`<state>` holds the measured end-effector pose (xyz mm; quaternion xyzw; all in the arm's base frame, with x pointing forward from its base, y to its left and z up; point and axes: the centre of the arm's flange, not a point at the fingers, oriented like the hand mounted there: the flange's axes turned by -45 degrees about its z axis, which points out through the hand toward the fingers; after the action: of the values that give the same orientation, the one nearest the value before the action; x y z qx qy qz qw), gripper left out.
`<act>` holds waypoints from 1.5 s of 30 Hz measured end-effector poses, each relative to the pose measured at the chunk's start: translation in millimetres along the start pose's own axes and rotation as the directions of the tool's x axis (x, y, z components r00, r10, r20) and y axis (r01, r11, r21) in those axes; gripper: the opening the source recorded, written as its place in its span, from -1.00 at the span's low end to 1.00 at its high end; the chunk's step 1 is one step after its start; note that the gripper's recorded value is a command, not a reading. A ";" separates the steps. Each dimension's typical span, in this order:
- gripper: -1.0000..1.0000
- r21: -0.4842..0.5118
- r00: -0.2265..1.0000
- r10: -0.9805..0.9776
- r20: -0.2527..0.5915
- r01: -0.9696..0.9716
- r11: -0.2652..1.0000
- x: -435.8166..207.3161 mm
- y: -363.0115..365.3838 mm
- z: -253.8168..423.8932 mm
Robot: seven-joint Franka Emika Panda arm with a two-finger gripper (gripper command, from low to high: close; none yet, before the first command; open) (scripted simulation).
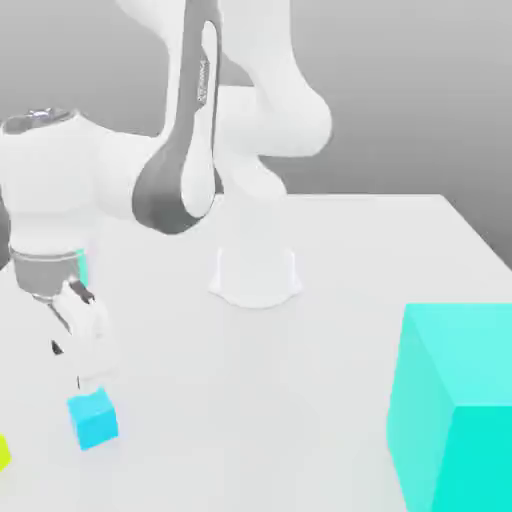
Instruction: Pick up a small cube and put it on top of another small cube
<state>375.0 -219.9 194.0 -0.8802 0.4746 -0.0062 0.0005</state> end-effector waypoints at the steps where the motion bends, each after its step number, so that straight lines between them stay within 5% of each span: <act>1: 0.00 -0.004 1.000 0.006 0.005 -0.006 1.000 -0.5 1.9 12.4; 4: 0.00 -0.007 1.000 0.012 0.009 -0.012 1.000 -1.5 4.0 47.2; 5: -1.00 -0.007 1.000 0.013 0.010 -0.012 1.000 -2.3 4.4 57.9; 17: -1.00 -0.007 1.000 0.013 0.010 -0.013 1.000 -1.7 4.0 12.0; 24: -1.00 0.007 0.914 -0.406 0.017 0.406 0.914 -17.3 -133.2 -48.5; 34: -1.00 0.021 0.412 -0.911 0.014 0.911 0.412 -159.4 -337.4 -158.1; 41: -1.00 0.019 -0.069 -0.998 0.006 0.997 -0.069 -320.1 -413.6 -249.3; 44: -1.00 0.017 -0.137 -0.991 0.005 0.990 -0.137 -344.9 -419.7 -222.0; 45: 1.00 0.017 -0.143 -0.990 0.005 0.990 -0.142 -347.0 -419.6 -209.0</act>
<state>532.5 301.6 402.1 -0.9351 -0.3545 0.0008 0.0028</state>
